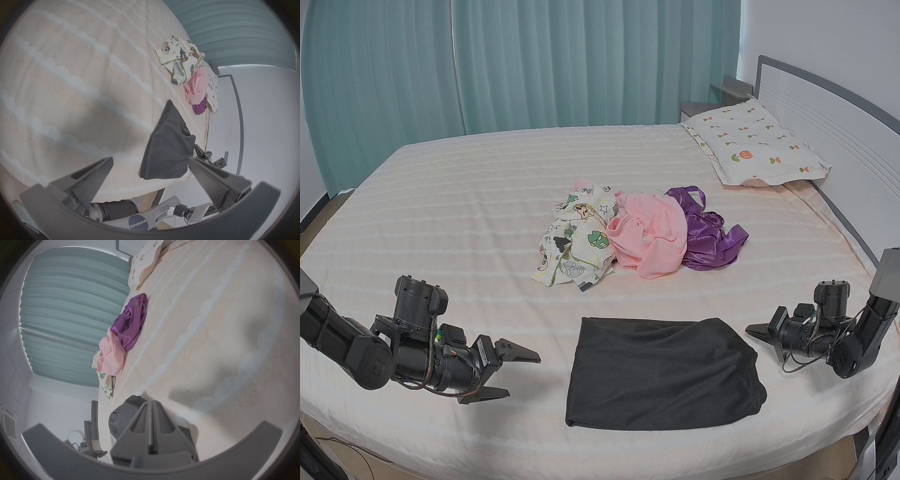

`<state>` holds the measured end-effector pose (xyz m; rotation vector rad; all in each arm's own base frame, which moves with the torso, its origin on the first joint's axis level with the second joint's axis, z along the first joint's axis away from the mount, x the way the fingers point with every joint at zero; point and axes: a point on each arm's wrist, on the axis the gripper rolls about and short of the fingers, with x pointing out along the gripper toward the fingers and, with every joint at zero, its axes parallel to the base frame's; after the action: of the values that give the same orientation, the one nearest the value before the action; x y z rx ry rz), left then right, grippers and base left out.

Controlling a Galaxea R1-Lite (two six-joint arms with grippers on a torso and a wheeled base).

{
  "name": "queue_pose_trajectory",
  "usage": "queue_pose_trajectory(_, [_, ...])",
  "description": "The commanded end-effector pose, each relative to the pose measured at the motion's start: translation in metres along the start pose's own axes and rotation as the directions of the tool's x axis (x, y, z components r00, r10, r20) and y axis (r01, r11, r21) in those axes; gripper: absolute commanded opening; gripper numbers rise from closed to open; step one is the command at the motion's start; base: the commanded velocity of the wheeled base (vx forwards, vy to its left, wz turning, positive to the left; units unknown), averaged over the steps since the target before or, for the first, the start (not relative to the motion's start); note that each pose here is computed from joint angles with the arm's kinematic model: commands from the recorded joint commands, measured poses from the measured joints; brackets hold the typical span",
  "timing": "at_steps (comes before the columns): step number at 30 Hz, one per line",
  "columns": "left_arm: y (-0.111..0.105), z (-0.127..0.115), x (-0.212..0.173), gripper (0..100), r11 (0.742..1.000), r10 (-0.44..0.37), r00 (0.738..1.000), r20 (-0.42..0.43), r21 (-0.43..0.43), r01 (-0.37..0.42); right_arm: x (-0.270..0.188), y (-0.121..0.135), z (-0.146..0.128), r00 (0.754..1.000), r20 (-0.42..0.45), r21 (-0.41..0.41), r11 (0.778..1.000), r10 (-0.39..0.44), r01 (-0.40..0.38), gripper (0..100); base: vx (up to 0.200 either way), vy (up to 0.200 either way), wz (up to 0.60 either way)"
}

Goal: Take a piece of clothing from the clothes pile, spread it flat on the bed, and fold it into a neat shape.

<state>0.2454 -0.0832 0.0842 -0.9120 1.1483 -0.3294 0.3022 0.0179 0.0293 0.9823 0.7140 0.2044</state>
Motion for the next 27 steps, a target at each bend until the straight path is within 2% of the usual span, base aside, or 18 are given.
queue_pose_trajectory(1, [0.0, 0.0, 0.0, 100, 1.0, 0.0, 1.0, 0.0, -0.001, 0.0, -0.008, -0.006, -0.002, 1.0, 0.005, 0.012, 1.0, -0.014, 0.014, 0, 0.0, 0.0, 0.0])
queue_pose_trajectory(2, [0.0, 0.0, 0.0, 100, 1.0, 0.0, 1.0, 0.0, -0.001, 0.0, -0.009, -0.006, -0.004, 1.0, 0.002, 0.012, 1.0, -0.012, 0.012, 0, 0.0, 0.0, 0.0])
queue_pose_trajectory(3, [0.0, -0.001, 0.0, 100, 1.0, 0.002, 1.0, -0.002, -0.002, -0.002, -0.008, -0.006, -0.004, 1.0, 0.0, 0.014, 1.0, -0.008, 0.008, 100, 0.0, 0.0, 0.0])
queue_pose_trajectory(9, [0.001, -0.001, 0.0, 100, 1.0, 0.003, 1.0, -0.001, -0.002, -0.003, -0.001, -0.011, -0.009, 0.999, -0.03, 0.033, 0.999, -0.029, 0.03, 100, 0.0, 0.0, 0.0])
queue_pose_trajectory(13, [0.001, -0.001, 0.0, 100, 1.0, 0.003, 1.0, -0.001, -0.002, -0.003, 0.005, -0.011, -0.013, 0.999, -0.046, 0.11, 0.993, -0.028, 0.033, 100, 0.0, 0.0, 0.0])
queue_pose_trajectory(17, [0.001, -0.001, 0.001, 100, 1.0, 0.004, 1.0, -0.002, -0.003, -0.004, 0.013, -0.005, -0.016, 0.998, -0.059, 0.119, 0.993, -0.007, 0.014, 100, 0.0, 0.0, 0.0])
queue_pose_trajectory(18, [0.001, -0.001, 0.001, 100, 1.0, 0.004, 1.0, -0.002, -0.003, -0.004, 0.014, -0.005, -0.016, 0.998, -0.059, 0.123, 0.992, -0.004, 0.011, 0, 0.0, 0.0, 0.0])
queue_pose_trajectory(27, [0.001, -0.001, 0.0, 100, 1.0, 0.002, 1.0, 0.0, -0.002, -0.002, 0.015, 0.0, -0.015, 0.998, -0.054, 0.183, 0.983, 0.01, 0.0, 0, 0.0, 0.0, 0.0])
